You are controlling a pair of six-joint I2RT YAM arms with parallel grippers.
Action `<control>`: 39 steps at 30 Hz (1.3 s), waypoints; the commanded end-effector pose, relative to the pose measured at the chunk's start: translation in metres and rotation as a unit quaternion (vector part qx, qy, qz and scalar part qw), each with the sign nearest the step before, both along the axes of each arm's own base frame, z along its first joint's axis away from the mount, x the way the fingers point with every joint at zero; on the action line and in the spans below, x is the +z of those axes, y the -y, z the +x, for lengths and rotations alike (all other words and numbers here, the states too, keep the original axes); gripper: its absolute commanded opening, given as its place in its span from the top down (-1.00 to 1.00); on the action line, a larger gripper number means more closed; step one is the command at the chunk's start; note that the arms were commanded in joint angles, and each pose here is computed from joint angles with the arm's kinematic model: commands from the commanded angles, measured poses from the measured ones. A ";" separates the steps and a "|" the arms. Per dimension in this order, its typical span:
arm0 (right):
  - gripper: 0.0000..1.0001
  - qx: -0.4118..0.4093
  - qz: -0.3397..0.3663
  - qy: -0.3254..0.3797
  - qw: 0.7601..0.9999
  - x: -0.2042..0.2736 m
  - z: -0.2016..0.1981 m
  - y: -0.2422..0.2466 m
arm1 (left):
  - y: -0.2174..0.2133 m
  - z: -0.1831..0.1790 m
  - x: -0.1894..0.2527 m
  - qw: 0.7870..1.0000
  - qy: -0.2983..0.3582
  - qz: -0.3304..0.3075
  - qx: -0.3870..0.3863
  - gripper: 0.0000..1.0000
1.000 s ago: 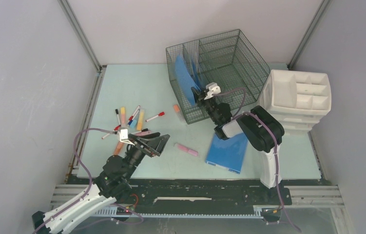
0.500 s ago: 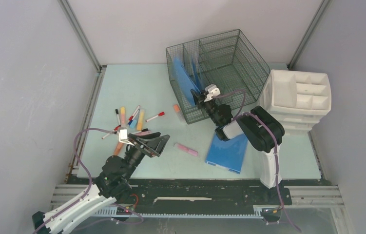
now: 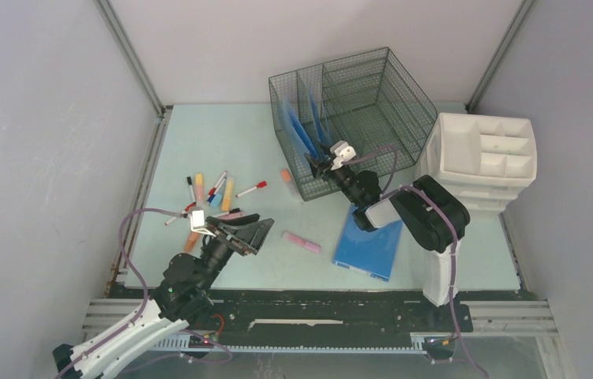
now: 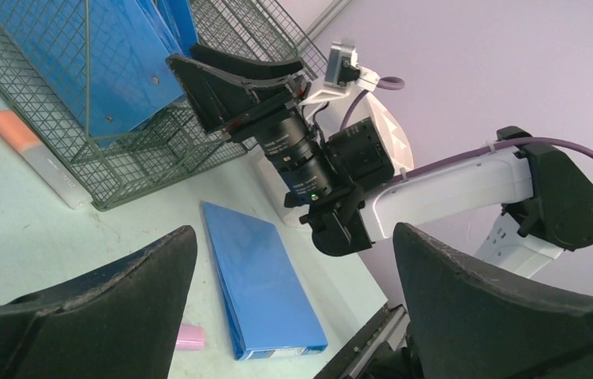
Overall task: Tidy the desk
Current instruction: Place the folder in the storage box.
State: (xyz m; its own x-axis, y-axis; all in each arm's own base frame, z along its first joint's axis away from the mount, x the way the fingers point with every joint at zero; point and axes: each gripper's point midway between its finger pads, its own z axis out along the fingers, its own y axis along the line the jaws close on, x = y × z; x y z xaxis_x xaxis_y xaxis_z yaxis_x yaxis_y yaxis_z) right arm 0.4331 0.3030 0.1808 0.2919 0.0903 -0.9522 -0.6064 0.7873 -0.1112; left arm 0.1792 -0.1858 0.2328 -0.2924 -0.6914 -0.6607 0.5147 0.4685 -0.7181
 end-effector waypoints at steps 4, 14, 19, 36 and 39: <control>-0.30 0.012 -0.024 0.092 0.995 0.083 -0.032 0.000 | 0.000 -0.005 0.005 1.000 0.012 -0.006 -0.009 -1.00; -0.53 0.134 -0.157 -0.107 0.973 0.076 -0.053 -0.016 | 0.001 -0.013 0.007 0.999 0.021 -0.012 -0.028 -1.00; -0.59 0.127 -0.208 -0.243 0.939 0.048 -0.034 -0.015 | -0.001 -0.018 0.007 0.999 0.023 -0.014 -0.036 -1.00; -0.32 0.029 -0.273 -0.321 0.906 0.001 0.027 -0.010 | -0.010 -0.022 -0.005 0.999 0.022 -0.008 -0.028 -1.00; -0.06 0.023 -0.278 -0.325 0.904 -0.006 0.030 -0.011 | -0.010 -0.022 -0.006 0.999 0.023 -0.005 -0.028 -1.00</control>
